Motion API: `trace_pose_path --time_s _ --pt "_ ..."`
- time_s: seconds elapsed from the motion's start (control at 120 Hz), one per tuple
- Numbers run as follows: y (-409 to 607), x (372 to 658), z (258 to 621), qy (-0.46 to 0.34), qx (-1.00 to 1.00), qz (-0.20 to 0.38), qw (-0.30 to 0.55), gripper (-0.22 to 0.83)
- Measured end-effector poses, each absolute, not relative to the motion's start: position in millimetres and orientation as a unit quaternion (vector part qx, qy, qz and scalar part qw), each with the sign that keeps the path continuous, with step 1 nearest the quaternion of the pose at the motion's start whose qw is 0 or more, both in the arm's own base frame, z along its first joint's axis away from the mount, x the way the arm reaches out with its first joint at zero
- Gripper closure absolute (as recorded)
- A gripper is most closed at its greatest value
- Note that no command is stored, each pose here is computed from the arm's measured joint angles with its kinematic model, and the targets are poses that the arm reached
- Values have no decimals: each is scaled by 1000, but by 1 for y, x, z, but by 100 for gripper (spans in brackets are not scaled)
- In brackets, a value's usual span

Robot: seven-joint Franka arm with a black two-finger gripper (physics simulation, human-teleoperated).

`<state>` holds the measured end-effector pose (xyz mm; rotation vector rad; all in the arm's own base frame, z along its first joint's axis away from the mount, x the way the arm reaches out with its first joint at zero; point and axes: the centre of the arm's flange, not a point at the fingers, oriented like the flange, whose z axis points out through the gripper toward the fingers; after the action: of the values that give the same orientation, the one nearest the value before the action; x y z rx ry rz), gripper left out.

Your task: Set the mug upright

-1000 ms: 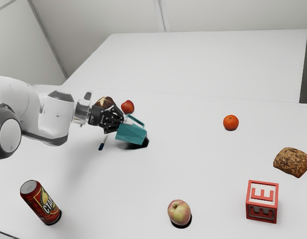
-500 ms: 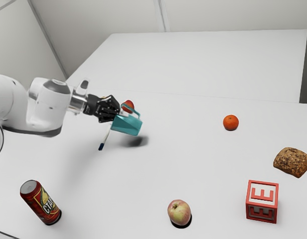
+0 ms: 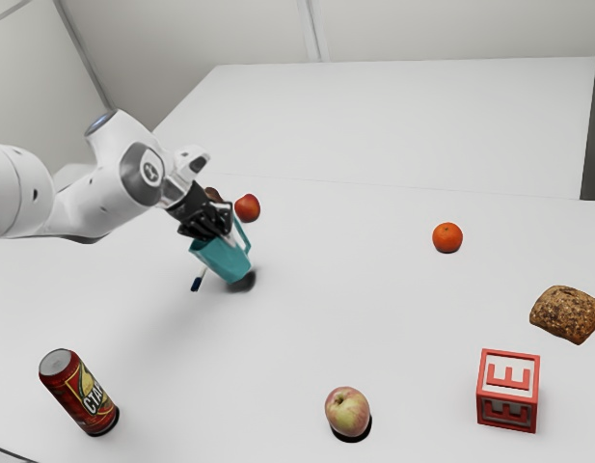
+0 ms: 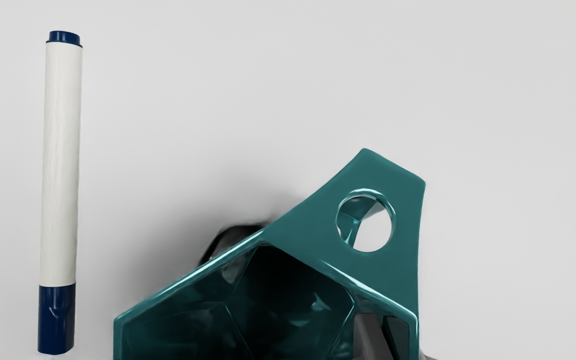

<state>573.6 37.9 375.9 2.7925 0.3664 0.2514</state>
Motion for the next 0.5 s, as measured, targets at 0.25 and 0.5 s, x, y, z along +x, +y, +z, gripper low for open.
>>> trace_pose_path --time_s 0.25,0.5 --pt "16 569 380 169 977 70 112 79" --pt "8 561 379 217 974 29 60 79"
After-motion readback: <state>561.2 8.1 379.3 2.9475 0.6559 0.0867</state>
